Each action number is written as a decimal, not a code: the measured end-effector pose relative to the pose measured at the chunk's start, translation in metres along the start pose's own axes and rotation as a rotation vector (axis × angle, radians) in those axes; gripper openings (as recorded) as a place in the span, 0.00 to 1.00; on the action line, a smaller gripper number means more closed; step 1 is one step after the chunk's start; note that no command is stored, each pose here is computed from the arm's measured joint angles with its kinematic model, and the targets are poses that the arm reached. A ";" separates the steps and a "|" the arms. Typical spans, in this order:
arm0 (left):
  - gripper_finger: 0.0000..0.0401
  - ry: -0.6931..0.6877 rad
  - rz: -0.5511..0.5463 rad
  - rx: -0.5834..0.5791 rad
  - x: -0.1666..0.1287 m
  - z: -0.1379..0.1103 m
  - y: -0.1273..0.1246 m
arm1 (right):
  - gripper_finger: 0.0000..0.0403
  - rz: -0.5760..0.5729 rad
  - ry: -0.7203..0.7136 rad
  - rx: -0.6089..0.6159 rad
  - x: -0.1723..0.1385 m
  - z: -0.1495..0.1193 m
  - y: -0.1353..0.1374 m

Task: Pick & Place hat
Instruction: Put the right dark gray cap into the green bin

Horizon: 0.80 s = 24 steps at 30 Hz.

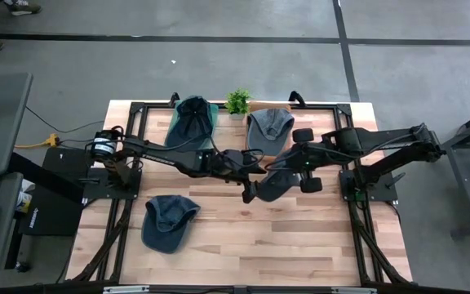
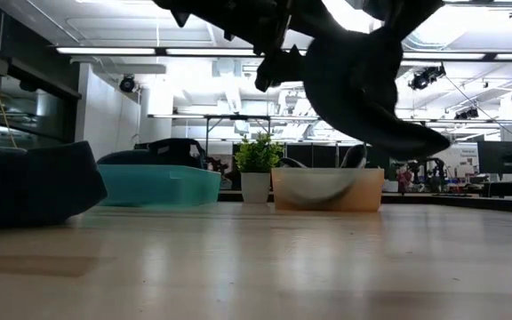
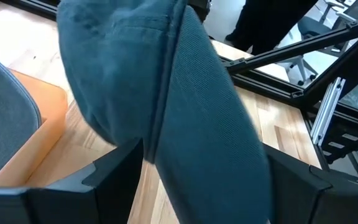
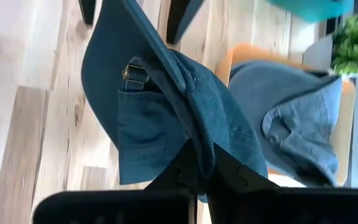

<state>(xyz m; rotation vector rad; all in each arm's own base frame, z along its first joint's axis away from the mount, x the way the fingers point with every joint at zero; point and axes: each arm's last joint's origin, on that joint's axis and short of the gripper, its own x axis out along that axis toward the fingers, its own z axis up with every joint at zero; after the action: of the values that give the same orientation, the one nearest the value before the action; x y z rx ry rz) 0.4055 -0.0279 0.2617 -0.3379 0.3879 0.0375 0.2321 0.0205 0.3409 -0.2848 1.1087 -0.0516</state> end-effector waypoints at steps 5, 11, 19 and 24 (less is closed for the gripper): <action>0.70 0.001 0.000 0.000 0.000 0.000 0.000 | 0.01 -0.001 -0.055 -0.015 0.000 0.005 0.000; 0.70 -0.002 0.014 0.000 0.000 0.000 0.000 | 0.01 0.016 -0.106 -0.022 -0.001 0.010 0.000; 0.70 -0.038 0.117 -0.018 0.000 0.000 0.003 | 0.01 0.035 -0.108 0.006 -0.001 0.010 0.000; 0.70 -0.048 0.146 -0.029 0.000 0.001 0.004 | 0.01 0.085 -0.152 0.004 -0.001 0.014 0.001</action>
<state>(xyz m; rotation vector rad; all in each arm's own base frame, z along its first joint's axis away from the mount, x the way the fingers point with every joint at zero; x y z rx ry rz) 0.4050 -0.0237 0.2610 -0.3363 0.3640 0.1934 0.2439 0.0249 0.3474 -0.2340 0.9683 0.0430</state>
